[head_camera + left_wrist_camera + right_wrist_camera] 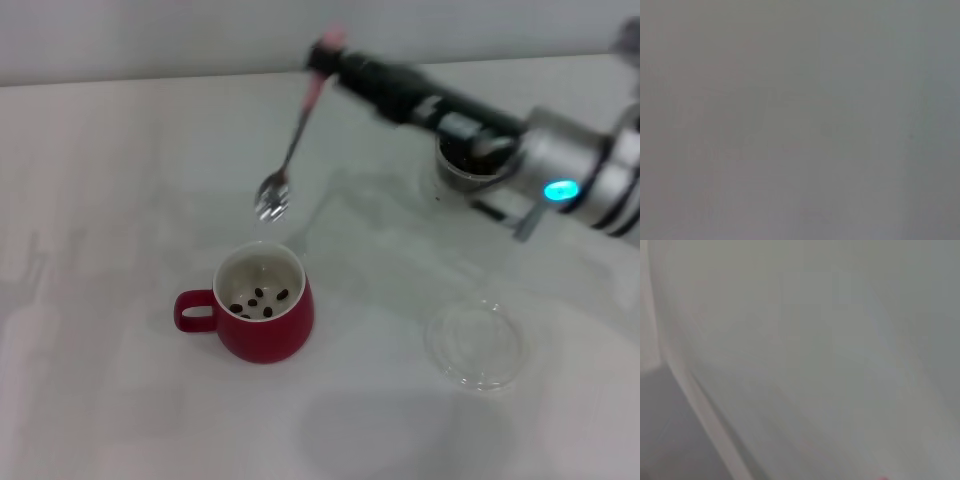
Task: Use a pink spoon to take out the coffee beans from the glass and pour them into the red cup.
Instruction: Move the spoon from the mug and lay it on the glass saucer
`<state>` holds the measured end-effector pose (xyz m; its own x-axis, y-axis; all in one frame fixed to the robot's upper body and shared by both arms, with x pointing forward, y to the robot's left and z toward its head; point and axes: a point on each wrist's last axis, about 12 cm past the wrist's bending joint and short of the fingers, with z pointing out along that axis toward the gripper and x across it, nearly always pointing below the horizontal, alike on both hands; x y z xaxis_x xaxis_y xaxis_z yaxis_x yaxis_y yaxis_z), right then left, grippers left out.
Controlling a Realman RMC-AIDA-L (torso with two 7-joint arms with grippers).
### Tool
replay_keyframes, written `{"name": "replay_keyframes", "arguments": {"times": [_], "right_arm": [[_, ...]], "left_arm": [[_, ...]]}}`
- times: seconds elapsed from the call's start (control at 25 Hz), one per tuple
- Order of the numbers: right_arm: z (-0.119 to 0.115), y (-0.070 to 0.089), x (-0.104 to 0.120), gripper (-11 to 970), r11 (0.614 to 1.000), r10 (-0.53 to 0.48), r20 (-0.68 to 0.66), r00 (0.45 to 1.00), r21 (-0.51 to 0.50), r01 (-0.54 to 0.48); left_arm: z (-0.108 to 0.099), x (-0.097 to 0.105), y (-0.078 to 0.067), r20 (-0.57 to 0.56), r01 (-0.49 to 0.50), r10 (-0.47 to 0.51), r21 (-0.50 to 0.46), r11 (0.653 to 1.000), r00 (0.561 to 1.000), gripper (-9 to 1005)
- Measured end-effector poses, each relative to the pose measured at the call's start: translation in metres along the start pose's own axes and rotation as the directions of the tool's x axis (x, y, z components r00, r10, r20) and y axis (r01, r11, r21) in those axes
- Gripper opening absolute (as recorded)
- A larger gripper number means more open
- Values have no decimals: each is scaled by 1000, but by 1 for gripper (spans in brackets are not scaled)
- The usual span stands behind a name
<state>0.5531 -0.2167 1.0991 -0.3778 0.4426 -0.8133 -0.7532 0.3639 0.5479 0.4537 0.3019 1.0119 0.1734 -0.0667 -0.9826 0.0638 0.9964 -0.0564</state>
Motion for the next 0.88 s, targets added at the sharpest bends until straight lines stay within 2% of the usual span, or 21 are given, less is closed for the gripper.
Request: {"name": "replay_keyframes", "arguments": {"times": [0.16, 0.32, 0.44, 0.6, 0.72, 0.88], "right_arm": [[-36, -3, -18, 251, 1000, 3, 108, 994, -26, 0], [-75, -8, -30, 253, 999, 42, 145, 989, -17, -40], [-101, -13, -35, 255, 997, 66, 106, 992, 25, -69], [-129, -16, -33, 257, 994, 70, -29, 997, 84, -67], [-144, -20, -28, 258, 987, 92, -102, 991, 144, -76], [-156, -26, -18, 260, 968, 130, -127, 983, 232, -98]], "left_arm": [[1, -1, 1, 7, -5, 5, -1, 1000, 1000, 851], [3, -2, 3, 11, -9, 9, -7, 1000, 1000, 850], [5, -2, 4, 11, -10, 10, -12, 1000, 1000, 851], [7, -2, 3, 13, -10, 10, -9, 1000, 1000, 851], [8, -2, 4, 13, -12, 12, -8, 1000, 1000, 851], [9, -3, 3, 15, -14, 14, -5, 1000, 1000, 850]]}}
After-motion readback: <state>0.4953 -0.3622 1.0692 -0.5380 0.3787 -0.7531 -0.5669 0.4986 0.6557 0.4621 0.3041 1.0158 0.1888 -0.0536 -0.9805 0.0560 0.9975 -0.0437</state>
